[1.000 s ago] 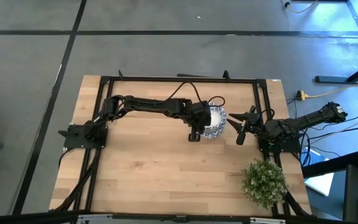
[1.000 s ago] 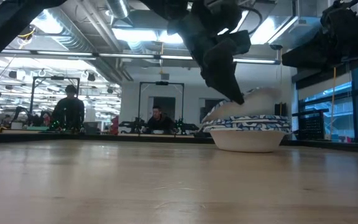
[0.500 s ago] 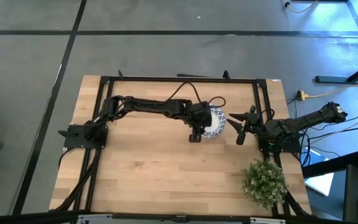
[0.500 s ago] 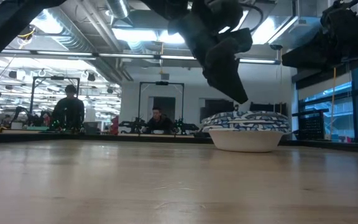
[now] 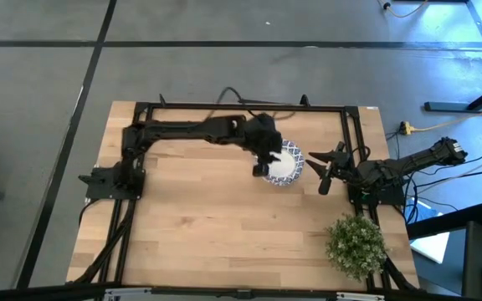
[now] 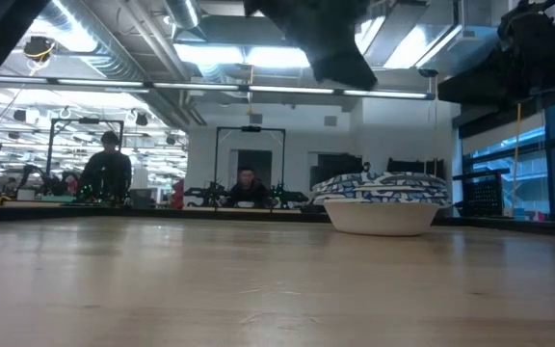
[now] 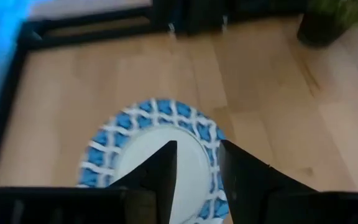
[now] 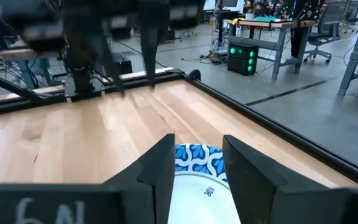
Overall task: Nest bowls inside each other
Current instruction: Return to Home Position
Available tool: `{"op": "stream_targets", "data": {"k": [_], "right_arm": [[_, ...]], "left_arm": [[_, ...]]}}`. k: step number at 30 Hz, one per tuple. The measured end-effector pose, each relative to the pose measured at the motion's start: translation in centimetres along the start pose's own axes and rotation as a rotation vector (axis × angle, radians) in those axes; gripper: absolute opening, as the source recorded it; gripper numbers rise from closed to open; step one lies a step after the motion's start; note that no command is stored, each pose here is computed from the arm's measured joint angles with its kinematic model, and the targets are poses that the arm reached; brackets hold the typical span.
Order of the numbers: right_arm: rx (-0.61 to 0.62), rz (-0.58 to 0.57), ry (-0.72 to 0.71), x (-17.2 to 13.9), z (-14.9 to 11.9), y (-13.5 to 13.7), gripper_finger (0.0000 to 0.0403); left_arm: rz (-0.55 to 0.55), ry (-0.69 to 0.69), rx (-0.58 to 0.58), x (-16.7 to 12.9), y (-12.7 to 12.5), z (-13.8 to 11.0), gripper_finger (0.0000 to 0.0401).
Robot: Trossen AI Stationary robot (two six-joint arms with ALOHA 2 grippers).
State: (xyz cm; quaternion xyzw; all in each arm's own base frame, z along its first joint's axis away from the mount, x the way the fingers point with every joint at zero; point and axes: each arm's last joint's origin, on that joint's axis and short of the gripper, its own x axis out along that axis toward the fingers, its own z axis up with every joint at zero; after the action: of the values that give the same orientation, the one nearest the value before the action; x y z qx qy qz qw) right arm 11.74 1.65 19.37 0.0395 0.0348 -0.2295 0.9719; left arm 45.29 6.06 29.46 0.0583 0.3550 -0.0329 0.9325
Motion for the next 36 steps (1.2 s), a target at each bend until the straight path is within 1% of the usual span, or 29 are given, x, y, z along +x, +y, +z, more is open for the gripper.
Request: {"op": "stream_targets", "data": {"k": [3,7,11,14,18,21,24,28,30,31,34,36], "right_arm": [[-0.009,0.002,-0.01,-0.1,0.1,-0.1,0.0136],[-0.022,0.004,-0.032,-0.3,0.4,-0.2,0.0136],[-0.038,0.0,-0.075,-0.4,0.9,-0.4,0.0136],[-0.045,-0.035,-0.107,-0.3,1.4,-0.7,0.0136],[-0.043,-0.097,-0.118,0.1,1.5,-1.4,0.0136],[-0.046,-0.114,-0.118,0.4,1.6,-2.0,0.0136],[-0.044,-0.128,-0.127,0.8,1.7,-2.7,0.0136],[-0.027,-0.235,-0.167,1.3,2.2,-4.0,0.0136],[-0.053,-0.263,-0.191,1.6,2.6,-4.6,0.0136],[-0.061,-0.266,-0.199,1.8,2.7,-4.9,0.0136],[-0.079,-0.258,-0.194,2.5,2.7,-5.8,0.0136],[-0.093,-0.286,-0.161,2.9,2.4,-6.5,0.0136]], "left_arm": [[0.007,-0.052,-0.002,-2.9,1.0,0.8,0.0112],[-0.023,-0.129,-0.015,-7.0,2.0,1.5,0.0115],[-0.054,-0.181,-0.021,-10.2,2.1,0.7,0.0113],[-0.041,-0.21,-0.048,-12.2,2.2,-0.7,0.0113],[0.02,-0.267,-0.118,-14.2,2.6,-4.0,0.0115],[0.057,-0.335,-0.152,-15.6,2.2,-6.8,0.0114],[0.122,-0.374,-0.17,-16.9,1.6,-9.8,0.0112],[0.188,-0.419,-0.2,-18.3,1.2,-13.3,0.0114],[0.223,-0.442,-0.208,-18.9,1.1,-14.8,0.0114],[0.254,-0.439,-0.218,-19.1,1.1,-15.5,0.0113],[0.395,-0.405,-0.267,-19.8,1.3,-17.8,0.0112],[0.461,-0.391,-0.284,-20.2,1.3,-19.2,0.0111]]}}
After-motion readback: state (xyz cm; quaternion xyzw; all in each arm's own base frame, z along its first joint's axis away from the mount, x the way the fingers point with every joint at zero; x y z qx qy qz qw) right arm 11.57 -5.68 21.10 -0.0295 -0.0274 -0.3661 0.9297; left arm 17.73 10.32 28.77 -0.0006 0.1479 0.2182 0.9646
